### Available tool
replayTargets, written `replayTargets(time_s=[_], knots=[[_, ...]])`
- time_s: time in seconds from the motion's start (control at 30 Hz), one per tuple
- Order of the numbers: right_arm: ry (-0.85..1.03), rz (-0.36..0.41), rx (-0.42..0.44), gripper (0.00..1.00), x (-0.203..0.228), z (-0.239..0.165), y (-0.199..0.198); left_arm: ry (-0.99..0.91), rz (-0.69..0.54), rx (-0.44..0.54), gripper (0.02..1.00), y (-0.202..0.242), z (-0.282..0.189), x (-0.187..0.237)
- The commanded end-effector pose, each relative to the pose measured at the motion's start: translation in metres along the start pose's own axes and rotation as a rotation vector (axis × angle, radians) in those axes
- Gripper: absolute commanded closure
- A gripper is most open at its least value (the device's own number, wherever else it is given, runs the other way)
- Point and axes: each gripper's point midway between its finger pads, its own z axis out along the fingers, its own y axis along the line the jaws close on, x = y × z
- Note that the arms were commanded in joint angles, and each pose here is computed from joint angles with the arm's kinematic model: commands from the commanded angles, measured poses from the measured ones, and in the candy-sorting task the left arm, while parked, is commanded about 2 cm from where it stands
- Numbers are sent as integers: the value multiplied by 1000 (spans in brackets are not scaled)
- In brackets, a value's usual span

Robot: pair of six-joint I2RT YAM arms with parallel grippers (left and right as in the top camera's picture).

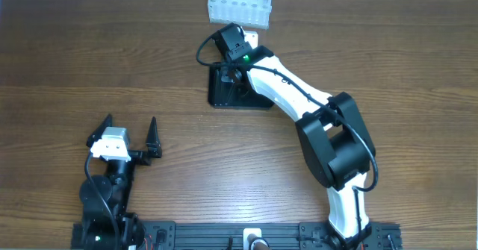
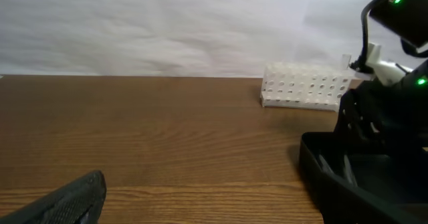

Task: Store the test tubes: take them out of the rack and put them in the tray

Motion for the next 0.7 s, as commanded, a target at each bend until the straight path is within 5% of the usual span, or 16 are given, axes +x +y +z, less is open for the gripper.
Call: replayTargets(time_s=[0.03,0.33,0.7], knots=[[-158,-71,-72,211,-41,-70,9,0,11,8,18,-1,0,1],[-571,-125,-3,82,-141,-144,-15,0,11,8,18,-1,0,1],[-690,-86,63,9,-190,-56,-53,0,11,8,18,-1,0,1]])
